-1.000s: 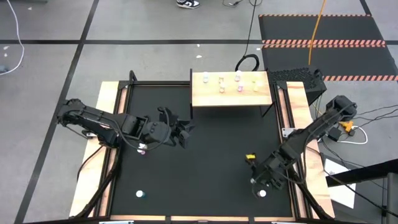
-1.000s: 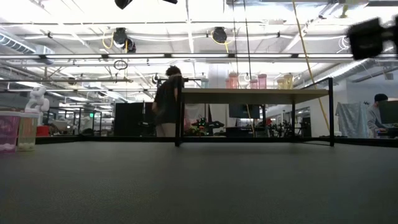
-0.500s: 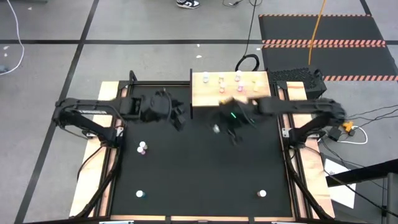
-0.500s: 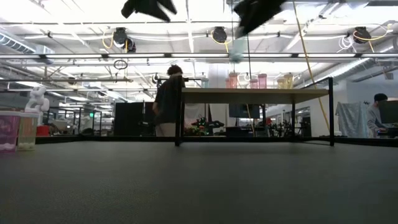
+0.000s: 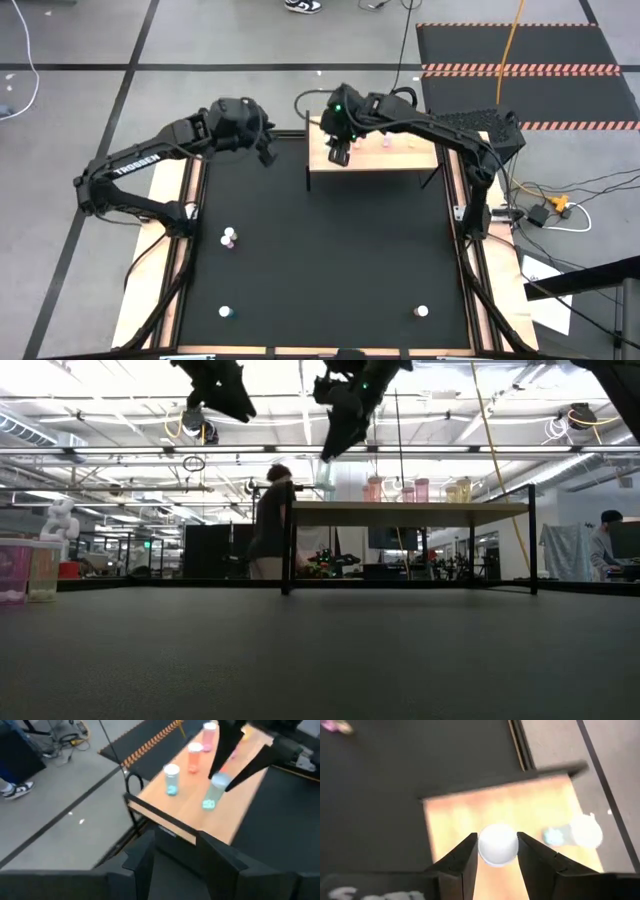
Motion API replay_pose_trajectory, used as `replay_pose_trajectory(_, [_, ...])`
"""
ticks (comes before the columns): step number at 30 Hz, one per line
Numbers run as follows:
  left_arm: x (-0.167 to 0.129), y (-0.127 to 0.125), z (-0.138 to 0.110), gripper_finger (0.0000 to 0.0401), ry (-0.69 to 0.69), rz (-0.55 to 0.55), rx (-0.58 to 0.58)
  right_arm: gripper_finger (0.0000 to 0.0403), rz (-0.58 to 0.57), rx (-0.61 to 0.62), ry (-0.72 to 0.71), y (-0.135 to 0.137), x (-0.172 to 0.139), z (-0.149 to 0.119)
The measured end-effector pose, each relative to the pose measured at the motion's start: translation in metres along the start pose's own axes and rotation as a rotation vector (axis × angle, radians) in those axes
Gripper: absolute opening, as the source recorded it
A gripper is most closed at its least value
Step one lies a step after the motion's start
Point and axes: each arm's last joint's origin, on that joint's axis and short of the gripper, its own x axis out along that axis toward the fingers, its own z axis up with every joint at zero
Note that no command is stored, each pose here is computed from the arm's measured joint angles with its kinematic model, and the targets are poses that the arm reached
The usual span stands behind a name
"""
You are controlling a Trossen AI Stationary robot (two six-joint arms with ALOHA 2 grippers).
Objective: Pick and place medicine bottles onto shelf by color
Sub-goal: Put the right blue pill bottle on the shelf aligned with the other blue pill bottle
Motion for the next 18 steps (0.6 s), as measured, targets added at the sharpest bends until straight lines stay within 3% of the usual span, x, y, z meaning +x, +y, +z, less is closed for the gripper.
replay_pose_trajectory(8, [0.004,0.029,0.002,0.0147,-0.004,0.035,0.047,0.0118,0.028,0.057,-0.009,-0.026,0.009,-0.008])
replay_pose_trajectory(18, [0.005,0.057,0.001,0.0147,-0.004,0.089,0.067,0.0118,0.018,0.066,-0.005,-0.035,0.012,-0.01])
